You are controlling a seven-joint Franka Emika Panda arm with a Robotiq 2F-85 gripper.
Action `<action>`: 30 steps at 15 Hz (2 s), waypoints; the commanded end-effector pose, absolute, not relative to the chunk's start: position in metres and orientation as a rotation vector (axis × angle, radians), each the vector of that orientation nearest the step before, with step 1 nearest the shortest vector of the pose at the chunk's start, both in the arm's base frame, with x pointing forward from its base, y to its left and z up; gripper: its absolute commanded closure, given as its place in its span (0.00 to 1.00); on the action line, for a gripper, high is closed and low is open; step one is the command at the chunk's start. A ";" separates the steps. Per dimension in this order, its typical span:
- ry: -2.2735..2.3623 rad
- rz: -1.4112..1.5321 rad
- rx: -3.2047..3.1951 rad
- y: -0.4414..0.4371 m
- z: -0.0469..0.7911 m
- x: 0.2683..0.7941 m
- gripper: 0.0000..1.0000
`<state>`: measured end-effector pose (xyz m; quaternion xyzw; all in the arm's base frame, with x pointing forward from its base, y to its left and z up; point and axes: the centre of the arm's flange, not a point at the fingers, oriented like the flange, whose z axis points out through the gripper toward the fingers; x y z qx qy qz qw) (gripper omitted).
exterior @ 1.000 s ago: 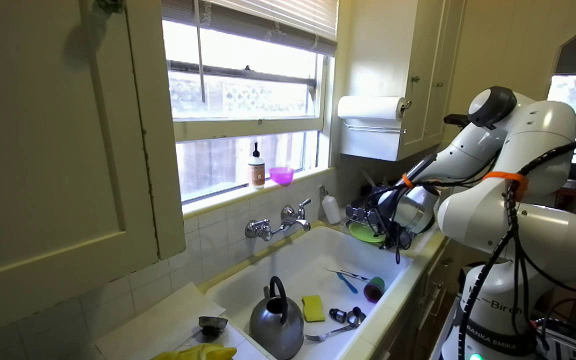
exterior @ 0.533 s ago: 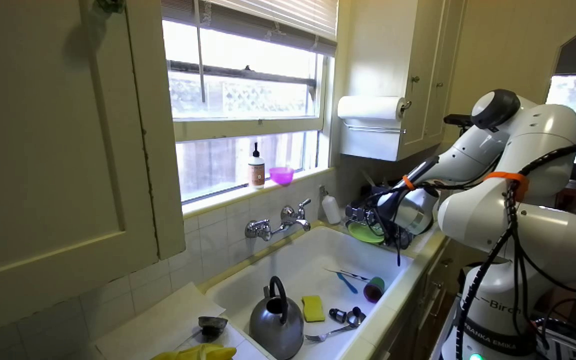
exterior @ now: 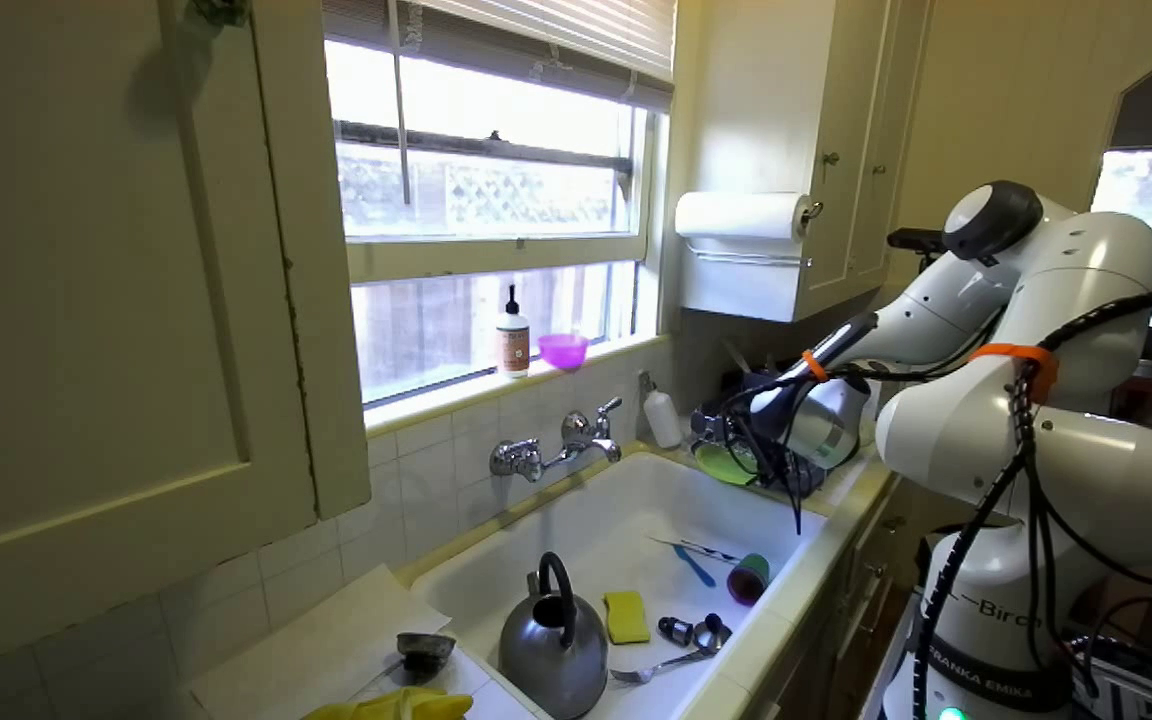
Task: Pick up the yellow lid from the sink and put it on top of the counter
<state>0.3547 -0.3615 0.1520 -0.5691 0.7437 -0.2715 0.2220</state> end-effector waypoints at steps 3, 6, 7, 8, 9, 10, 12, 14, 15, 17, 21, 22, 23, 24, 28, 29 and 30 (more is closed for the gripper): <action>1.949 -0.675 -1.710 -0.345 0.153 0.361 0.00; 1.903 -0.641 -1.765 -0.340 0.151 0.371 0.00; 1.889 -0.628 -1.782 -0.339 0.150 0.376 0.00; 1.885 -0.617 -1.801 -0.338 0.148 0.381 0.02; 1.879 -0.597 -1.818 -0.338 0.145 0.387 0.27; 1.866 -0.579 -1.833 -0.336 0.143 0.391 0.27; 1.865 -0.568 -1.866 -0.335 0.139 0.401 0.36; 1.865 -0.572 -1.896 -0.334 0.137 0.409 0.53; 1.865 -0.570 -1.910 -0.334 0.137 0.413 0.60; 1.864 -0.560 -1.938 -0.334 0.134 0.419 0.76; 1.881 -0.549 -1.980 -0.335 0.130 0.421 1.00; 1.890 -0.551 -1.986 -0.336 0.130 0.419 1.00; 1.896 -0.552 -1.993 -0.338 0.129 0.417 1.00; 1.907 -0.556 -1.998 -0.341 0.129 0.414 1.00; 1.940 -0.568 -2.010 -0.349 0.129 0.406 1.00; 1.949 -0.571 -2.013 -0.351 0.128 0.404 1.00; 1.954 -0.573 -2.015 -0.353 0.128 0.402 1.00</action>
